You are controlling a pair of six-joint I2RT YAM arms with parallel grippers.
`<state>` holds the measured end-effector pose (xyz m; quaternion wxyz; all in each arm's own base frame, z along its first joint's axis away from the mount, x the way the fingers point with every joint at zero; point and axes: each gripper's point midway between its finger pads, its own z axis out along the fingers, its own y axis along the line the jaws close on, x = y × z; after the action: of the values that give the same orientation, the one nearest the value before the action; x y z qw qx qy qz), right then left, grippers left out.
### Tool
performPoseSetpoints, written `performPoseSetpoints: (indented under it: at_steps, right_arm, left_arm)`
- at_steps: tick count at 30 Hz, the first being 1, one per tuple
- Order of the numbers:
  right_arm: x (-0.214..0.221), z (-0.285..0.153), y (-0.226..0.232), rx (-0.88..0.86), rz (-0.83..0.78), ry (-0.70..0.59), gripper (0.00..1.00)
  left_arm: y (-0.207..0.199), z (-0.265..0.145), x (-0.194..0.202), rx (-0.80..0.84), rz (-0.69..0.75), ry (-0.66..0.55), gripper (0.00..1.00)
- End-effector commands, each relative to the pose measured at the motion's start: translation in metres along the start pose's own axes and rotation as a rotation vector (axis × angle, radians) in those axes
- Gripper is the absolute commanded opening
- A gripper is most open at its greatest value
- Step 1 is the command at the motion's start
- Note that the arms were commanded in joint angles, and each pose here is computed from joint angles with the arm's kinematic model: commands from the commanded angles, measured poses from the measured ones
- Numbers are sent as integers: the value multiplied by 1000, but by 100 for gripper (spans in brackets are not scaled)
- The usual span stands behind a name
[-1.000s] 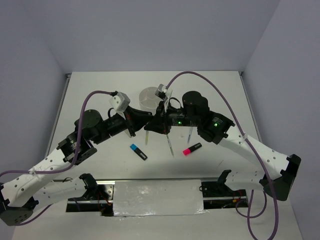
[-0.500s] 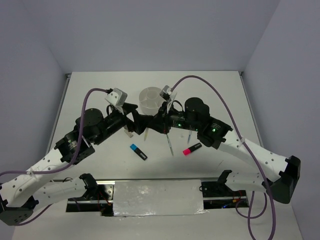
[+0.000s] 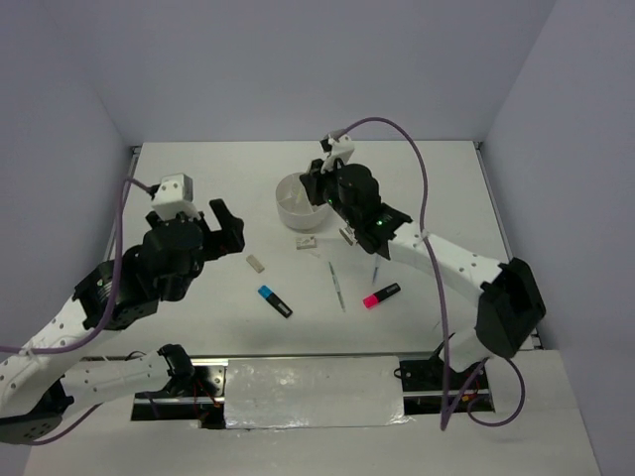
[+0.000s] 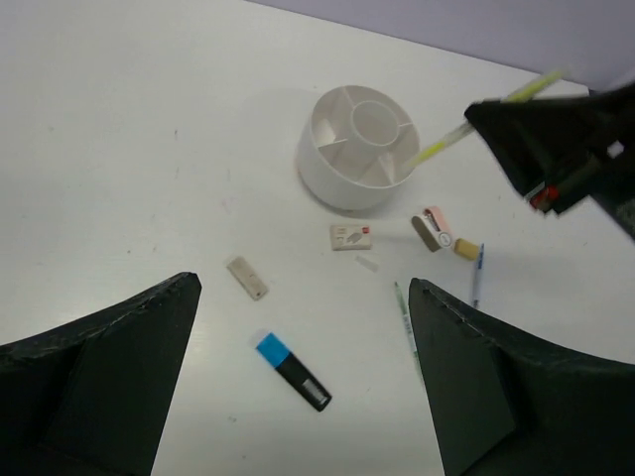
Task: Sort the stationery into containers
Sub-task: Place the pen in the storage box.
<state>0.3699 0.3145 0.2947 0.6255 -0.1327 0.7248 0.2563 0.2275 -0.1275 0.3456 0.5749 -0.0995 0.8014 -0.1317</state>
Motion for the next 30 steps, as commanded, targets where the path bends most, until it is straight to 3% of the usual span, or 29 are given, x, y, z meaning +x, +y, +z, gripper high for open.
performPoseSetpoints:
  at_steps: [1, 7, 14, 21, 24, 26, 28, 30]
  right_arm:
    - [-50, 28, -23, 90, -34, -132, 0]
    - [-31, 71, -50, 115, -44, -83, 0]
    - [2, 106, -61, 130, -55, -11, 0]
    - [21, 114, -61, 123, -40, 33, 4]
    - [31, 112, -60, 112, -27, 44, 24]
    - [35, 111, -59, 107, -15, 55, 48]
    - [34, 111, -59, 107, -16, 64, 60]
    - [29, 110, -56, 101, -21, 74, 62]
  left_arm:
    - [26, -14, 5, -10, -1, -15, 99]
    - [24, -26, 31, 156, 112, 33, 99]
    - [40, -16, 62, 141, 145, 39, 99]
    - [42, -10, 75, 117, 179, 80, 99]
    - [41, -9, 78, 118, 186, 90, 99]
    - [41, -8, 78, 120, 188, 93, 99]
    - [39, -8, 80, 125, 191, 98, 99]
    - [40, -8, 80, 125, 190, 100, 99]
